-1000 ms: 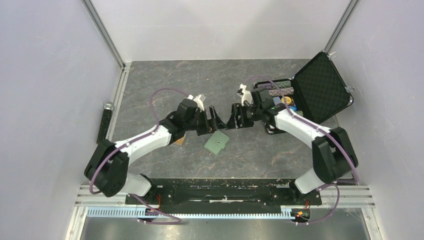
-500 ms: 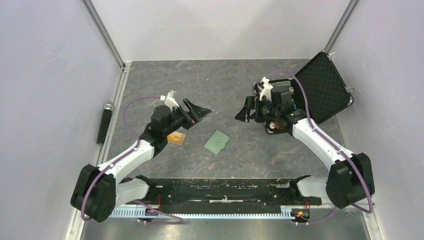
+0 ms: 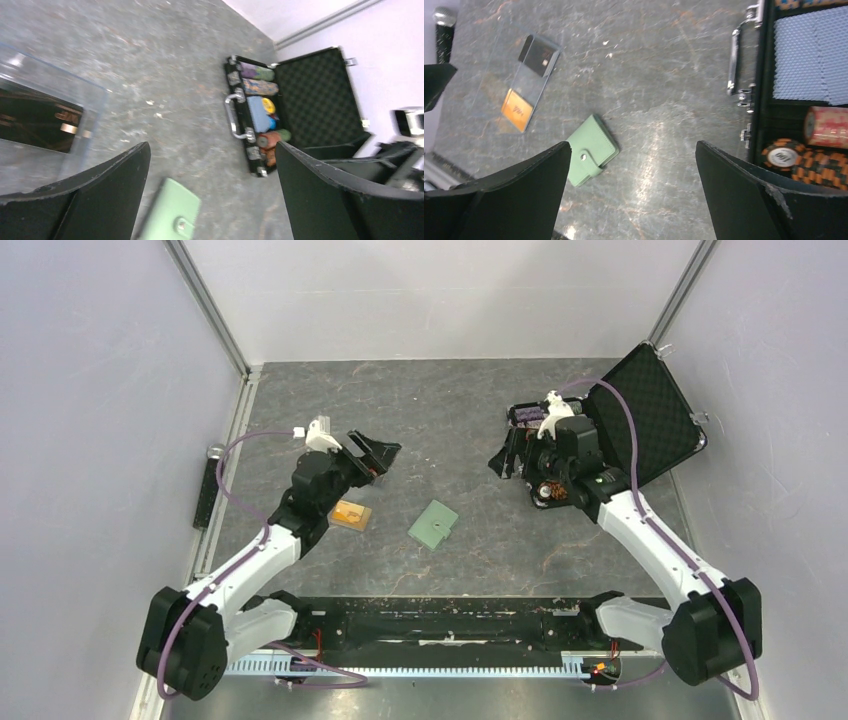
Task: Put the credit cards into the card holder
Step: Reset both arms
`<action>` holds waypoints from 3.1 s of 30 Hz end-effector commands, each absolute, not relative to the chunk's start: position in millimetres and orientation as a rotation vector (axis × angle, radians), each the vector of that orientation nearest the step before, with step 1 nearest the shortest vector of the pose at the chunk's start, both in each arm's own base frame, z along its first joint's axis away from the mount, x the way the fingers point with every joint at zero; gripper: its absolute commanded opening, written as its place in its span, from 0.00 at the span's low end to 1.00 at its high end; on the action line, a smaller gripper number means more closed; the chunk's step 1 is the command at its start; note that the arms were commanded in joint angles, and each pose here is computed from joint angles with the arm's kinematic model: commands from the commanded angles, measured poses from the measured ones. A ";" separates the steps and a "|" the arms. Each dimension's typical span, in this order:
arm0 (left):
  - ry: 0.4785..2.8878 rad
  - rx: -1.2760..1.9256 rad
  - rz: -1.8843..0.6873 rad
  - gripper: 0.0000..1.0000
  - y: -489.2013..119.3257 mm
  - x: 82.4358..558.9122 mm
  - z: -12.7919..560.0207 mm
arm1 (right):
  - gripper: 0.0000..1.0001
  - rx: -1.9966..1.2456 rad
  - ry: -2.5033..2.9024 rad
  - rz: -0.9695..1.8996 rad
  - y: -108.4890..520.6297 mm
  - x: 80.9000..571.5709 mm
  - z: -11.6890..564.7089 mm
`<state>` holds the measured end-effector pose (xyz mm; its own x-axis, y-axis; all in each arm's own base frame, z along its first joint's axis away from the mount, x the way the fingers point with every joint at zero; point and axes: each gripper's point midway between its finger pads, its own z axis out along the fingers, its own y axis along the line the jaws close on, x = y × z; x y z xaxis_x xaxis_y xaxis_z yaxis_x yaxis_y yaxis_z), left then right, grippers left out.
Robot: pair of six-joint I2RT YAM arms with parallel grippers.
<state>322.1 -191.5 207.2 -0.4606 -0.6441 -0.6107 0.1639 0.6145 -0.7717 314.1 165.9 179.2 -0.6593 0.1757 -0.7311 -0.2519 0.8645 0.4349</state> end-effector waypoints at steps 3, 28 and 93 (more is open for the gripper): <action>1.710 -0.227 -0.607 1.00 -149.5 344.0 232.2 | 0.98 0.010 2.061 0.438 131.9 332.0 191.5; 1.884 -0.021 -0.118 1.00 -96.8 336.8 225.9 | 0.98 0.038 1.779 0.530 158.0 404.0 196.0; 1.834 0.187 0.121 1.00 -20.0 369.6 97.0 | 0.98 0.038 1.568 -0.275 -31.2 285.6 92.7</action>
